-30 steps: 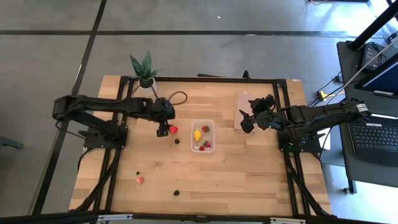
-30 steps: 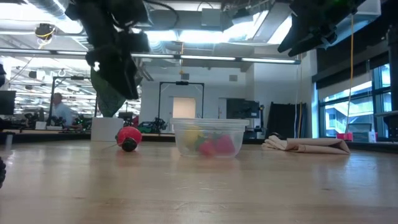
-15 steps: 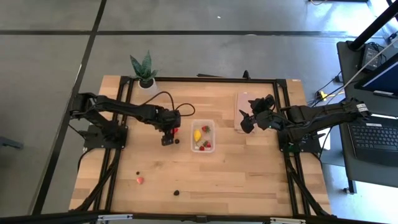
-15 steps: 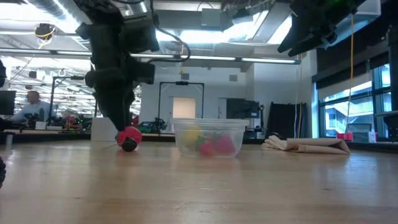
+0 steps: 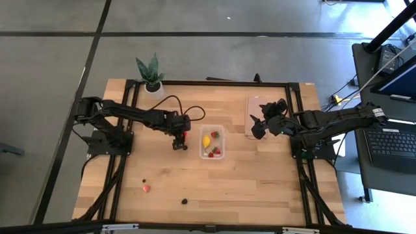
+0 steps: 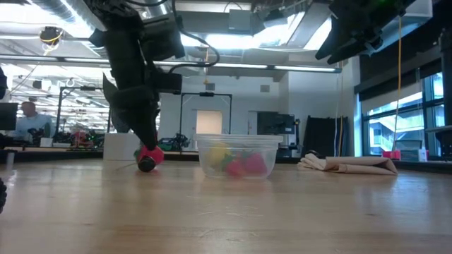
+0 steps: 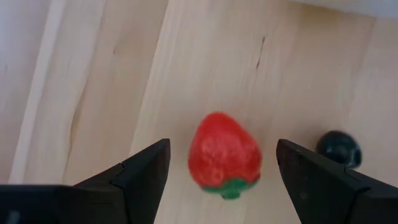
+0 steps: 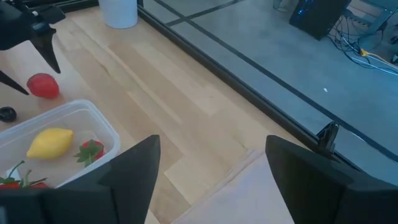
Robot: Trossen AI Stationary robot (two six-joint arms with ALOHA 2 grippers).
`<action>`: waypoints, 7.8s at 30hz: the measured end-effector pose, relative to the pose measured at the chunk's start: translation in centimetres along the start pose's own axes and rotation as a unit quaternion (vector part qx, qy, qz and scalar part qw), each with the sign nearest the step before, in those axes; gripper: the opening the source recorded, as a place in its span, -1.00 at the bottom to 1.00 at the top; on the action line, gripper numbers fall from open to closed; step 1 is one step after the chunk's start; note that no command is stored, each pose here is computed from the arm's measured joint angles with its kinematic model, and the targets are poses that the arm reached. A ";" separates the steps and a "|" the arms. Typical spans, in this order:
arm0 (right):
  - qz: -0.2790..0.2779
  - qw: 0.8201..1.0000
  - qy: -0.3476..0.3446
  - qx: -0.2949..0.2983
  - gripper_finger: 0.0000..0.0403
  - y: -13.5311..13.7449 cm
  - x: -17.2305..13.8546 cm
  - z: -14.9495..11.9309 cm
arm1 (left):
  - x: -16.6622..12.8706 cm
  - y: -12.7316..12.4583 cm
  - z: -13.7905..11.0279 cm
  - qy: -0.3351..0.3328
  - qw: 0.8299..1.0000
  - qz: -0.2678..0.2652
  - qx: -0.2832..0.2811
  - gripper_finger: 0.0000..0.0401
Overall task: Pick and placing Produce into tupperware
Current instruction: Put the red strawberry into the transparent bin, then put the black cherry into the transparent bin
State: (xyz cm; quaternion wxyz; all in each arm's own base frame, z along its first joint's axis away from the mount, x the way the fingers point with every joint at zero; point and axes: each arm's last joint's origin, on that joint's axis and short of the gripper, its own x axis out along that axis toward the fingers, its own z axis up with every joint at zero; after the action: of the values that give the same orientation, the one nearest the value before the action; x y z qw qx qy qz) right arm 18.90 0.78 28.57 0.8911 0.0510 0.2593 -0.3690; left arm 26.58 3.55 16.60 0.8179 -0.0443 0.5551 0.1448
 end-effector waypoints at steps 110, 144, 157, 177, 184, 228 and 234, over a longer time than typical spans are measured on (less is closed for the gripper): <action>0.004 1.000 0.004 0.000 0.46 0.0 0.0 0.0 | -3.3 -3.4 10.6 -0.189 0.970 -0.090 0.120 0.18; 0.015 1.000 0.010 0.002 0.46 0.1 0.0 -0.1 | 3.7 -5.8 10.7 -0.102 0.982 -0.101 0.123 0.22; 0.015 1.000 0.011 0.000 0.46 0.1 0.0 -0.1 | 3.7 -5.8 10.7 -0.101 0.983 -0.098 0.121 0.22; 0.013 1.000 0.016 -0.006 0.46 0.0 0.0 -0.2 | 0.5 -5.1 10.4 -0.097 0.985 -0.077 0.123 0.54; 0.012 1.000 0.017 -0.007 0.46 0.0 0.0 -0.3 | -3.7 -4.4 8.2 -0.031 0.989 -0.079 0.123 0.54; 0.012 1.000 0.017 -0.005 0.46 0.0 0.0 -0.2 | 2.4 -3.8 0.8 0.052 0.997 -0.051 -0.008 0.54; 0.012 1.000 0.017 -0.005 0.46 0.0 0.0 -0.2 | 3.2 -4.0 0.8 0.058 0.997 -0.047 -0.006 0.54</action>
State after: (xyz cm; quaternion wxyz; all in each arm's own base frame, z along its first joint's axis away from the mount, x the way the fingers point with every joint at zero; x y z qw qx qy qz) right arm 18.78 0.85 28.38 0.8913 0.0556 0.2753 -0.3560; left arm 29.53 0.54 13.63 0.7902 -0.0840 0.5976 0.1067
